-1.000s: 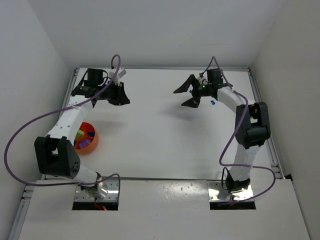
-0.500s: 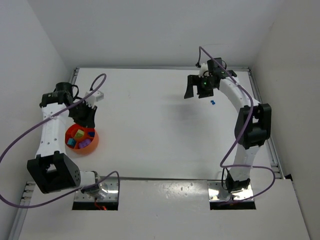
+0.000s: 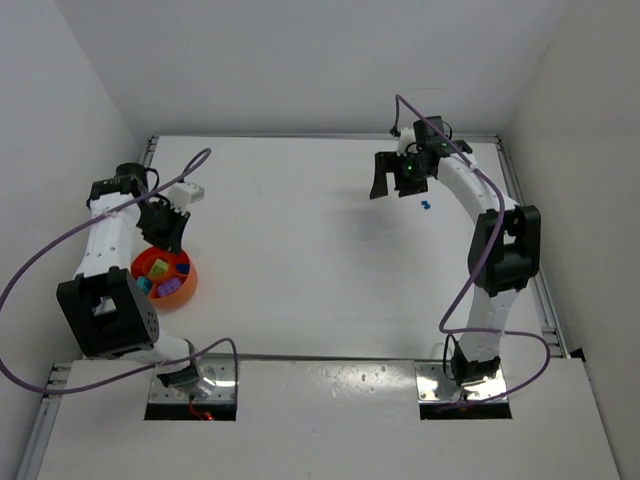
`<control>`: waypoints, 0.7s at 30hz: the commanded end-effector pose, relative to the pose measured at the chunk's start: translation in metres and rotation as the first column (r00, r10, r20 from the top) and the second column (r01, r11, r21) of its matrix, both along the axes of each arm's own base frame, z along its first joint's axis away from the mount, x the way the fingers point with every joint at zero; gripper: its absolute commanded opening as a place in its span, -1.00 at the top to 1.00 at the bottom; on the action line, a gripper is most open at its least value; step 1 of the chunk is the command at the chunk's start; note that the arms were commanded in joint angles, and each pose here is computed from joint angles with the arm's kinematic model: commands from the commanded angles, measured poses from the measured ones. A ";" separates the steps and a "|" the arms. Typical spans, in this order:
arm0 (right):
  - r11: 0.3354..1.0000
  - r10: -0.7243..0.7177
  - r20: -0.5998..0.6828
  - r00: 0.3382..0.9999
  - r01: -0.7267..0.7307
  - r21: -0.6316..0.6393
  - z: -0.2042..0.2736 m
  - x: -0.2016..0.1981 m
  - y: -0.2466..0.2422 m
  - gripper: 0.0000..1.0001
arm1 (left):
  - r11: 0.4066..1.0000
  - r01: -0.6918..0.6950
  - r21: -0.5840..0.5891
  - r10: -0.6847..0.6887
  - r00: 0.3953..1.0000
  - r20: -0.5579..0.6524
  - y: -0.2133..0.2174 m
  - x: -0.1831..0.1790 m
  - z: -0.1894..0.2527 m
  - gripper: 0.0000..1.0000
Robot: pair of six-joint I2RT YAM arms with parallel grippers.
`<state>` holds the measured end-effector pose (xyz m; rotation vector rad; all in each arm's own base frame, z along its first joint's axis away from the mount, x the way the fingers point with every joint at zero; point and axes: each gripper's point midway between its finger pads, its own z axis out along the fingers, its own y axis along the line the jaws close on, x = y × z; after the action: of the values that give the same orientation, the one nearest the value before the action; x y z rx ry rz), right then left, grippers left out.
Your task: Sort the legos into containers by color
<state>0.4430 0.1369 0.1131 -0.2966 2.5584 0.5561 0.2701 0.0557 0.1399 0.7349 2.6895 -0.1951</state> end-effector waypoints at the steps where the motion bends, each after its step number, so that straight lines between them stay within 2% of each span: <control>1: 1.000 0.016 0.080 0.997 -0.016 -0.003 0.023 0.008 0.001 -0.84 | 0.999 -0.023 0.035 0.021 0.999 0.045 0.011 0.014 0.003 0.90; 3: 1.000 0.011 0.071 0.997 -0.010 -0.012 0.019 0.007 -0.001 -0.84 | 0.999 -0.025 0.039 0.024 0.999 0.030 0.014 0.016 -0.003 0.88; 4: 1.000 0.020 0.066 0.998 -0.019 -0.019 0.018 0.005 -0.002 -0.84 | 0.998 -0.028 0.051 0.026 0.999 0.026 0.016 0.016 -0.003 0.78; 7: 0.999 0.012 0.074 0.997 -0.008 -0.050 0.016 0.007 -0.007 -0.84 | 0.998 -0.027 0.048 0.027 1.000 0.016 0.016 0.016 -0.006 0.68; 12: 0.994 -0.022 0.086 0.996 0.031 -0.106 0.014 0.009 -0.023 -0.84 | 0.998 -0.029 0.055 0.029 1.000 0.003 0.018 0.016 -0.009 0.64; 17: 0.992 -0.027 0.078 0.997 0.036 -0.117 0.010 0.010 -0.024 -0.84 | 0.998 -0.029 0.053 0.029 1.000 -0.006 0.017 0.014 -0.009 0.23; 21: 0.992 -0.036 0.078 0.996 0.045 -0.117 0.010 0.011 -0.029 -0.82 | 0.998 -0.029 0.053 0.029 1.000 -0.006 0.017 0.014 -0.009 0.14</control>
<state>0.4500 0.1147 0.1072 -0.2955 2.5663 0.4013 0.2799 0.0692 0.1248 0.7213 2.7372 -0.1342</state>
